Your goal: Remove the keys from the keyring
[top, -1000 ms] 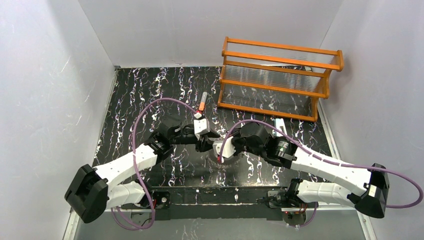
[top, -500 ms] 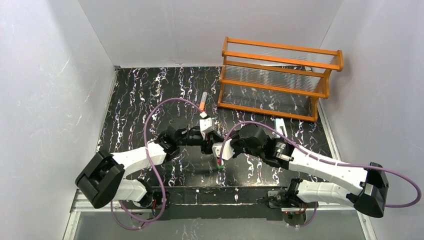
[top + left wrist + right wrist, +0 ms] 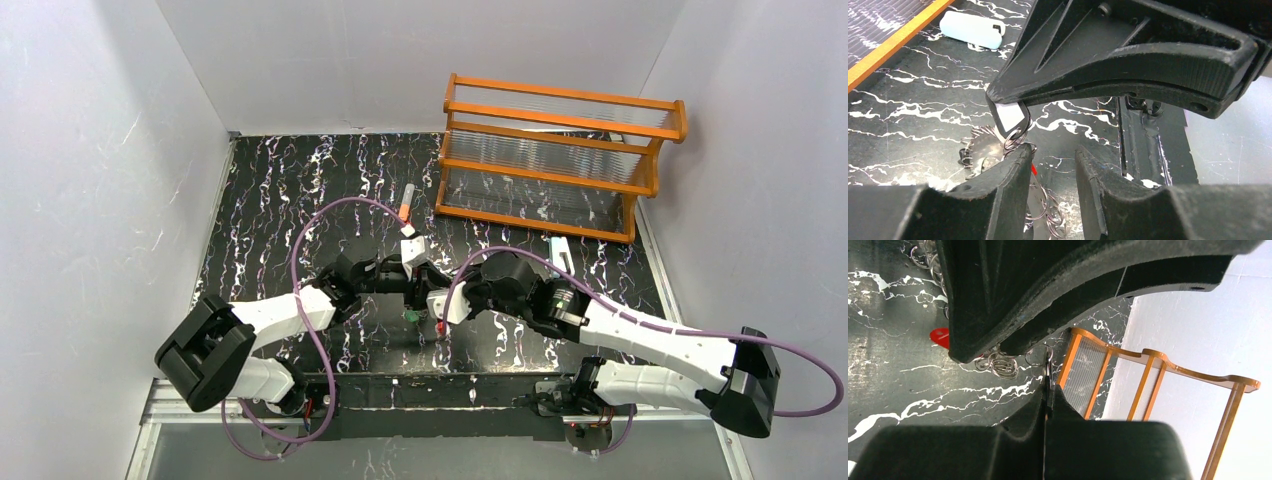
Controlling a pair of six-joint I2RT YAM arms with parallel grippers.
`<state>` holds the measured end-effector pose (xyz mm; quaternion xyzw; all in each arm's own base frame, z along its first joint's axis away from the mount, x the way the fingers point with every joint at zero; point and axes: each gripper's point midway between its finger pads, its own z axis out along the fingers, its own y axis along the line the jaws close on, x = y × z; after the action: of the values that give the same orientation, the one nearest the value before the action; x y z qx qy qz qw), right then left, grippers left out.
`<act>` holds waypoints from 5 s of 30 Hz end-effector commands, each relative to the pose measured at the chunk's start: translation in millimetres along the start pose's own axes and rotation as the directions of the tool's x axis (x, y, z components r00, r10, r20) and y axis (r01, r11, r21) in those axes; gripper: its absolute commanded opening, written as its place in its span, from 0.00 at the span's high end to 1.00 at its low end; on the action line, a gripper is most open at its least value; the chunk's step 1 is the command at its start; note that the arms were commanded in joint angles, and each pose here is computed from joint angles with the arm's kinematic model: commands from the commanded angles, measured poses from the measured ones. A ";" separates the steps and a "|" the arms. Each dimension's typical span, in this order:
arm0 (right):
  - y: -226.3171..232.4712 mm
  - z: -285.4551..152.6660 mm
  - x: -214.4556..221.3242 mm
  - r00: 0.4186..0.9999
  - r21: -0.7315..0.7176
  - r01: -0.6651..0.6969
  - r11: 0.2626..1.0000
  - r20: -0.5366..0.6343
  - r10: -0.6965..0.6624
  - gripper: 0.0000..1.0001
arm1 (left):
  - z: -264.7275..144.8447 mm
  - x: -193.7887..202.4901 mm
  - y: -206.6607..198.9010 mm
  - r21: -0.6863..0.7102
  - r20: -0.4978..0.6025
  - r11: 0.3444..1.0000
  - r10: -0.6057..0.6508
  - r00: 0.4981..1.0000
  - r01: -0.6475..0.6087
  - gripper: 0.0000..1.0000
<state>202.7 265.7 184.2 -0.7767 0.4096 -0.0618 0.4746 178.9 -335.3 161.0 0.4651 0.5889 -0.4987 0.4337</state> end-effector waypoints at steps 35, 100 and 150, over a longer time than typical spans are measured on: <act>-26.6 -13.0 -15.6 0.996 0.118 0.024 0.993 0.083 -0.034 0.99 | -1.9 -14.4 12.6 0.262 -0.106 0.944 0.236 0.966 -0.202 0.65; 21.0 -24.4 -3.5 0.985 -0.070 -0.169 0.983 0.029 0.171 0.99 | -14.3 -24.7 39.5 -0.165 -0.014 0.926 -0.347 0.938 0.340 1.00; -15.5 -20.2 -24.6 0.993 0.027 0.028 0.999 0.115 -0.031 0.99 | -25.8 -20.3 21.6 0.115 -0.191 0.964 0.259 0.947 -0.241 0.64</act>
<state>188.5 259.2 179.2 -0.7840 0.4031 -0.0357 0.4707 214.2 -311.9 185.4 0.5415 0.5890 -0.4136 0.4346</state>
